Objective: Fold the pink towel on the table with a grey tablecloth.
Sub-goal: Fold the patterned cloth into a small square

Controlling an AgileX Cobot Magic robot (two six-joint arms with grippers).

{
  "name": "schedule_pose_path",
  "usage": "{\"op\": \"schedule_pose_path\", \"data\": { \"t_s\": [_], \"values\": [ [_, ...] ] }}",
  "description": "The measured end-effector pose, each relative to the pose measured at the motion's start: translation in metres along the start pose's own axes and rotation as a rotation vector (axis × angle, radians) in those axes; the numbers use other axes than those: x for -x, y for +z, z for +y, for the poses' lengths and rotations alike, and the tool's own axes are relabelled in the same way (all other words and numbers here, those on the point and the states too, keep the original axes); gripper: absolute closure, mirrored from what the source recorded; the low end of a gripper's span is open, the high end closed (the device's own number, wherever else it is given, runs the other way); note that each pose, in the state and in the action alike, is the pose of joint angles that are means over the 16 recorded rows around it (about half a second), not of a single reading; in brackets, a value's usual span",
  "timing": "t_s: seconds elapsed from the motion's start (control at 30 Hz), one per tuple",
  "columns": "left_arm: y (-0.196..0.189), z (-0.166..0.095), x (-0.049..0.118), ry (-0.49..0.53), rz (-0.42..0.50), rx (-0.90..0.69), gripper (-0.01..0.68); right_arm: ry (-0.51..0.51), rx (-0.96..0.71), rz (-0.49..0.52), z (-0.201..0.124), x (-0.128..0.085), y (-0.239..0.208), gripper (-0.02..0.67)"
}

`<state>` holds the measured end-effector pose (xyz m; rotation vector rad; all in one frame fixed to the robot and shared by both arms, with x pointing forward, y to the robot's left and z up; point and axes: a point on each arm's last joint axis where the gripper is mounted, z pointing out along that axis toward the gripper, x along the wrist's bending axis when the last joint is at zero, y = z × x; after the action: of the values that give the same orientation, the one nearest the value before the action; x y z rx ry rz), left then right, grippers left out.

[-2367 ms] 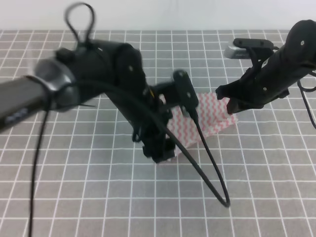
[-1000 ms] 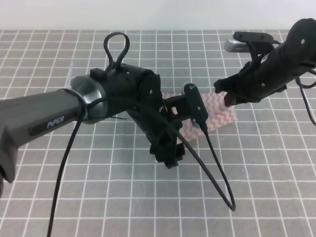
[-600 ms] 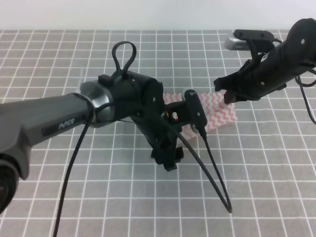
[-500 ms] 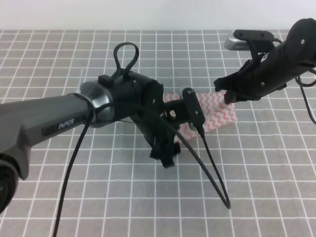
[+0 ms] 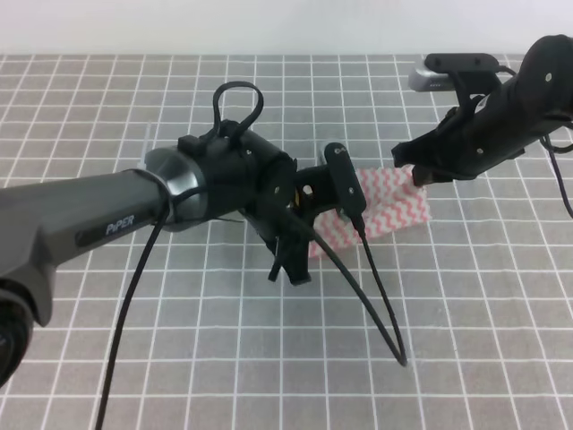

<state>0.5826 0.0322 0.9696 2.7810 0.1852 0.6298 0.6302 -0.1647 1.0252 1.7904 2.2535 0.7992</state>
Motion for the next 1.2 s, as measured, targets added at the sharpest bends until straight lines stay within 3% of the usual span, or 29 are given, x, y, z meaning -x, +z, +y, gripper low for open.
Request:
{"op": "schedule_pose_path", "data": {
  "t_s": [0.4, 1.2],
  "values": [
    [0.000, 0.004, -0.008, 0.005, 0.086, 0.045, 0.675, -0.005, -0.028, -0.028, -0.003, 0.005, 0.014, 0.665],
    [0.011, 0.013, -0.034, -0.206, 0.128, 0.091, 0.675, 0.001, 0.047, -0.045, 0.003, 0.009, 0.027, 0.666]
  ]
}}
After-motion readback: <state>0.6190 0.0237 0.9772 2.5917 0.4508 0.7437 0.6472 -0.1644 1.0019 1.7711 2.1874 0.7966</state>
